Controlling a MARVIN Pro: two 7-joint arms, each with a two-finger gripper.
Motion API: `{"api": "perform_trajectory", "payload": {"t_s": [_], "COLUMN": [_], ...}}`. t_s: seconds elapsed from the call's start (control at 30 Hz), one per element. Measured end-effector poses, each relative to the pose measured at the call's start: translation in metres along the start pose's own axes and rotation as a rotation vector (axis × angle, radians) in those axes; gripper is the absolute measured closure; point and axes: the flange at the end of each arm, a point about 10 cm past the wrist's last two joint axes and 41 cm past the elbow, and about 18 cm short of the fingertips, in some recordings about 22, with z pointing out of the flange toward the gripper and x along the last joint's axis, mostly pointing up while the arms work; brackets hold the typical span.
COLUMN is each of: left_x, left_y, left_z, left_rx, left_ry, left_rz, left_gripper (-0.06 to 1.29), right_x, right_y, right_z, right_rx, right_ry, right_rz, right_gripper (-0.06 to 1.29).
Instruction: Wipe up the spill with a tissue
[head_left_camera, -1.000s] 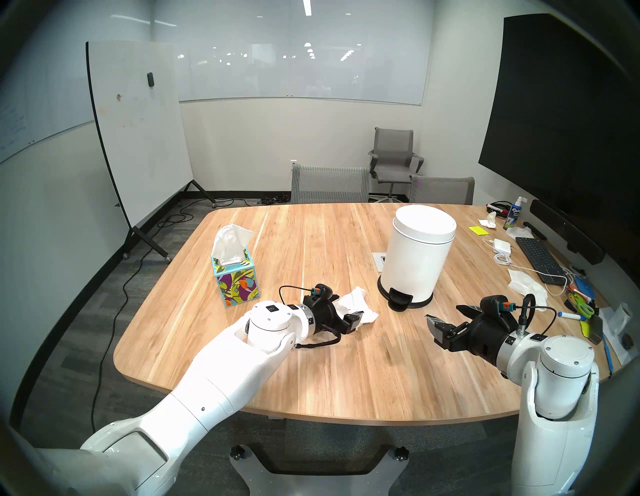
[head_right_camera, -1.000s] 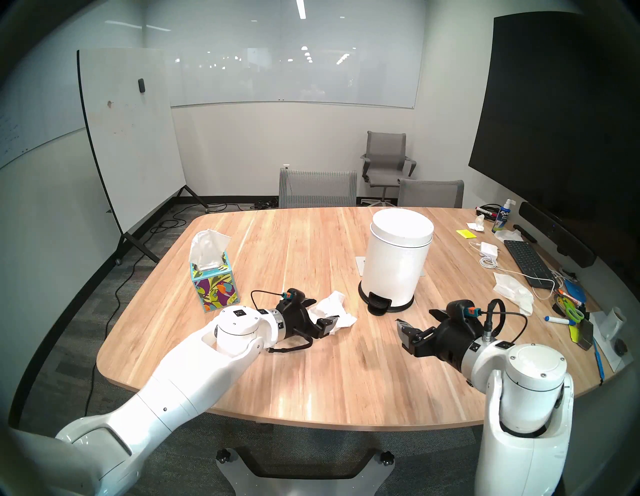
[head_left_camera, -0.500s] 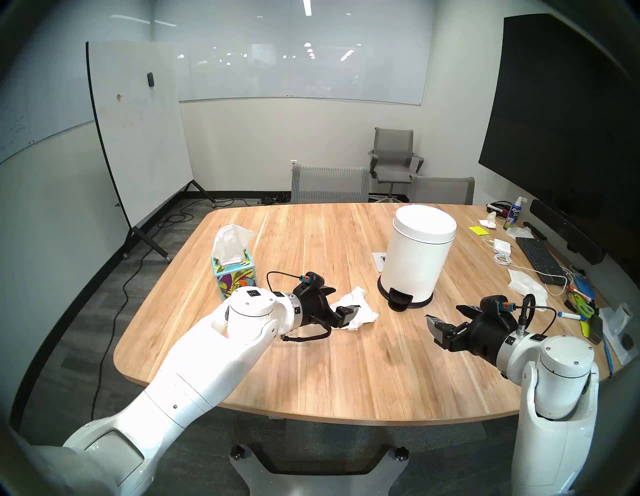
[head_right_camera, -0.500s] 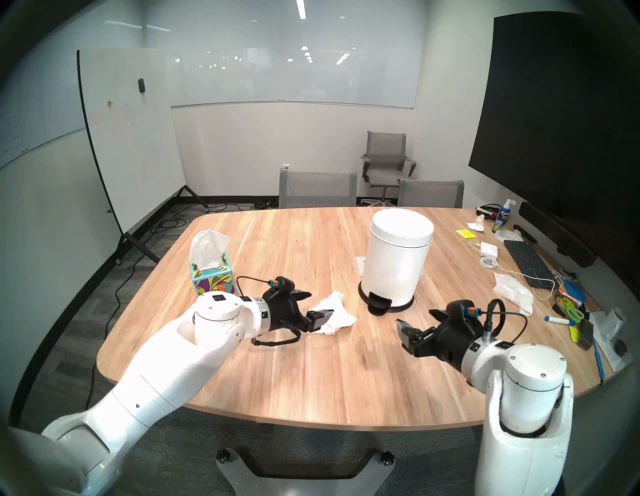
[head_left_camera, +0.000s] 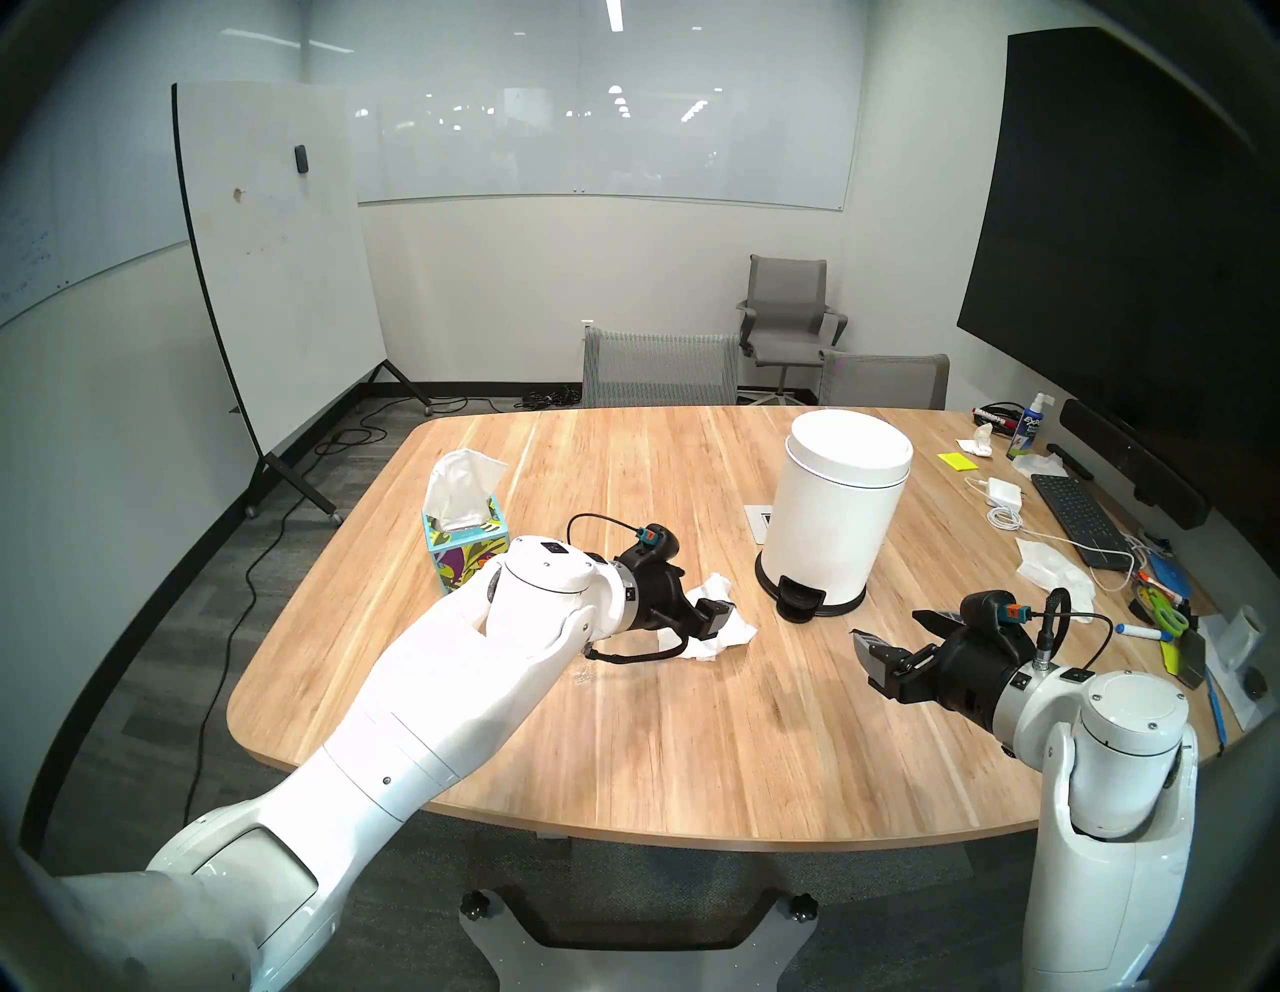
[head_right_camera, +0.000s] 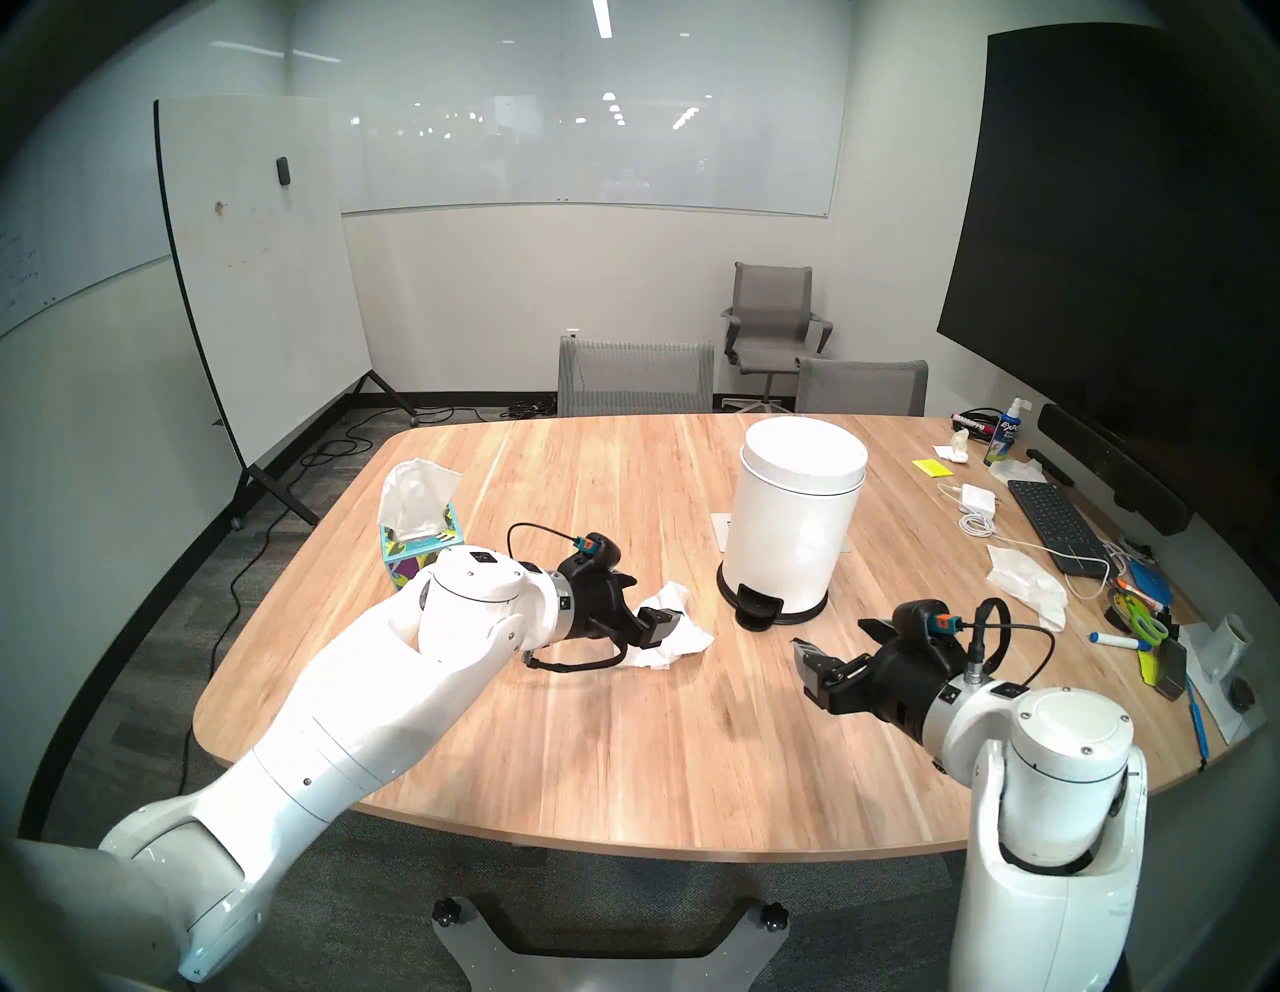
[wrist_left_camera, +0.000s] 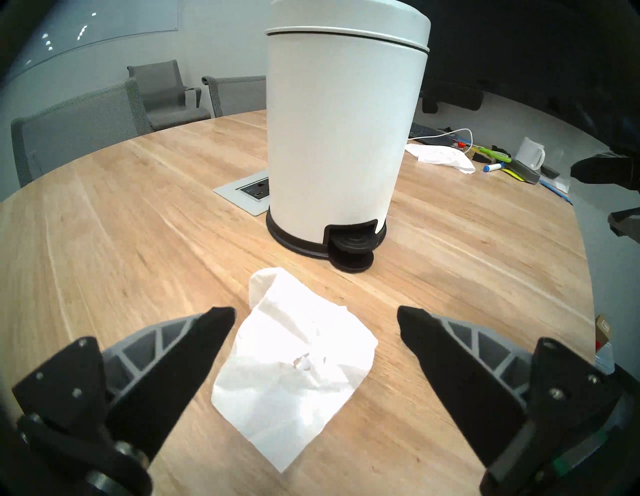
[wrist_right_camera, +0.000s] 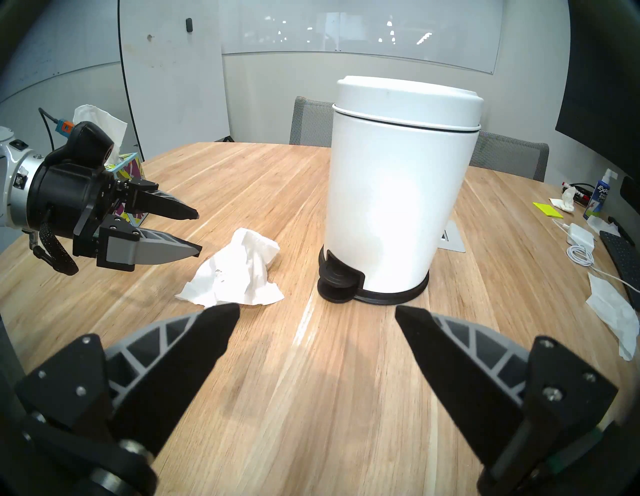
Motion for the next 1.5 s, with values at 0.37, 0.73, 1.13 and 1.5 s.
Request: {"api": "perform_trajectory", "payload": {"t_s": [0.37, 0.73, 1.13, 1.5], "left_x": [0.0, 0.003, 0.004, 0.005], "left_y": [-0.001, 0.003, 0.01, 0.01], "left_z": [0.028, 0.049, 0.066, 0.067], "left_rx": [0.01, 0.022, 0.032, 0.035], "left_ry": [-0.094, -0.121, -0.126, -0.108], "left_rz": [-0.025, -0.023, -0.005, 0.003], "left_gripper": [-0.02, -0.02, -0.02, 0.51], "right_x": [0.0, 0.0, 0.0, 0.0], "right_y": [0.0, 0.0, 0.0, 0.0], "right_z": [0.0, 0.0, 0.0, 0.0], "right_rx": [0.0, 0.0, 0.0, 0.0], "right_ry": [0.0, 0.0, 0.0, 0.0], "right_rz": [0.0, 0.0, 0.0, 0.0], "right_gripper": [0.0, 0.0, 0.0, 0.0]}}
